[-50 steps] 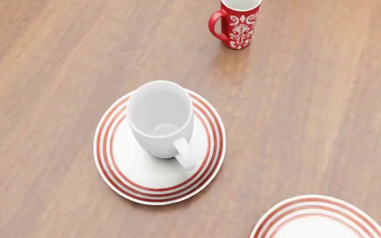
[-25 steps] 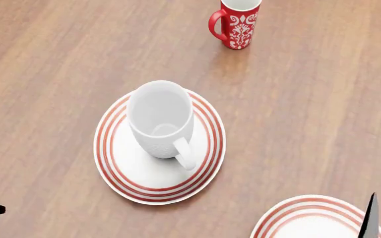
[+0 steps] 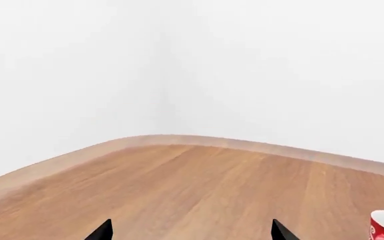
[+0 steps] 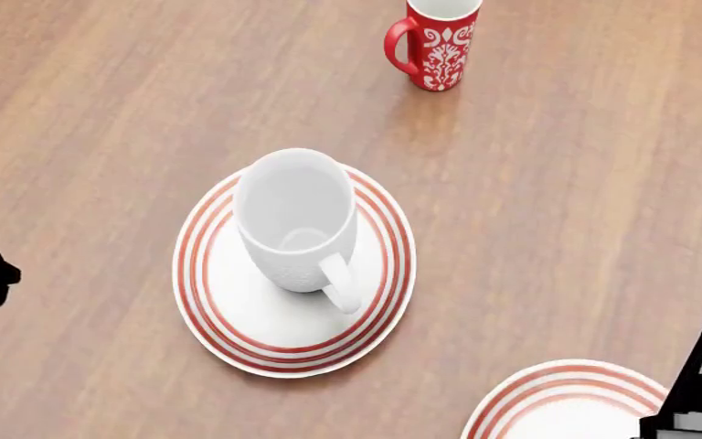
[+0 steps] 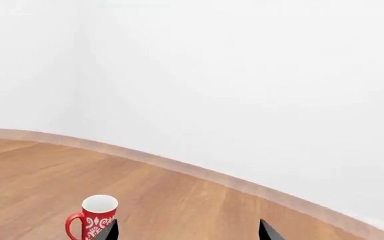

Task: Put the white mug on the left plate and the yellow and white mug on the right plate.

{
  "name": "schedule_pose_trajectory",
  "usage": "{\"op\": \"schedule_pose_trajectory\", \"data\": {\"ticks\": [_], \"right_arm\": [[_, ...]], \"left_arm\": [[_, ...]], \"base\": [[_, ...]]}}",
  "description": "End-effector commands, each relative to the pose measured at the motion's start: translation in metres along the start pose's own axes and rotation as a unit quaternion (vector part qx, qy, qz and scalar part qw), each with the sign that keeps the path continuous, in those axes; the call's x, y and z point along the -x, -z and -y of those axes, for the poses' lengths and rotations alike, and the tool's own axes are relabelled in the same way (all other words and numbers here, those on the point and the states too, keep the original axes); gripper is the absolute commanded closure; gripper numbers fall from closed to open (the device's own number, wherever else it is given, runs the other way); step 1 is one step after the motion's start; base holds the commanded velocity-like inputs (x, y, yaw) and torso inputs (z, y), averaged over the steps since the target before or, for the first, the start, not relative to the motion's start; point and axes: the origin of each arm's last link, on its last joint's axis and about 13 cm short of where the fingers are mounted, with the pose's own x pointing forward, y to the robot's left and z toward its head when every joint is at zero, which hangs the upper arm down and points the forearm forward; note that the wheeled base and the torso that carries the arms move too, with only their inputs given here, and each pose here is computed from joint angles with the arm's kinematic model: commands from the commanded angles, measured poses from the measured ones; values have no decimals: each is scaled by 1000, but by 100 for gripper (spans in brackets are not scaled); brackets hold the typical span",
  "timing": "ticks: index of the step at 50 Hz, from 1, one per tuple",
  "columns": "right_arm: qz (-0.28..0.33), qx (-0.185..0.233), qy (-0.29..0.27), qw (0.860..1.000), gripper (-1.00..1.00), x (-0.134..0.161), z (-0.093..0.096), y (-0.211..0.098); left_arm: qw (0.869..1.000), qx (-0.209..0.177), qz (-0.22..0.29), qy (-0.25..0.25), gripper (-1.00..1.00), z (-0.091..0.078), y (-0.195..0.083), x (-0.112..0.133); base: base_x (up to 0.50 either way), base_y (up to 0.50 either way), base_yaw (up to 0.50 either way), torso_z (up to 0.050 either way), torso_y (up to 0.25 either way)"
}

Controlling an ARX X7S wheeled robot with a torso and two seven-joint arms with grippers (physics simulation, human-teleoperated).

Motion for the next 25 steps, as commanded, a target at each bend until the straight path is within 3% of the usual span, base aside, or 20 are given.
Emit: {"op": "schedule_pose_trajectory", "data": {"ticks": [1, 9, 14, 25], "right_arm": [[60, 9, -1, 998, -100, -2, 3, -40], [107, 13, -15, 994, -100, 7, 4, -79], [125, 20, -30, 991, -100, 5, 6, -85], [137, 25, -54, 989, -100, 0, 2, -88]], "left_arm": [[999, -1, 35, -7, -100, -1, -34, -19], [997, 16, 76, -11, -100, -7, -65, -19], [994, 31, 99, -18, -100, -12, -80, -21], [994, 33, 106, -18, -100, -10, -78, -24]], "base": [[0, 0, 0, 0, 0], [0, 0, 0, 0, 0], [0, 0, 0, 0, 0], [0, 0, 0, 0, 0]]}}
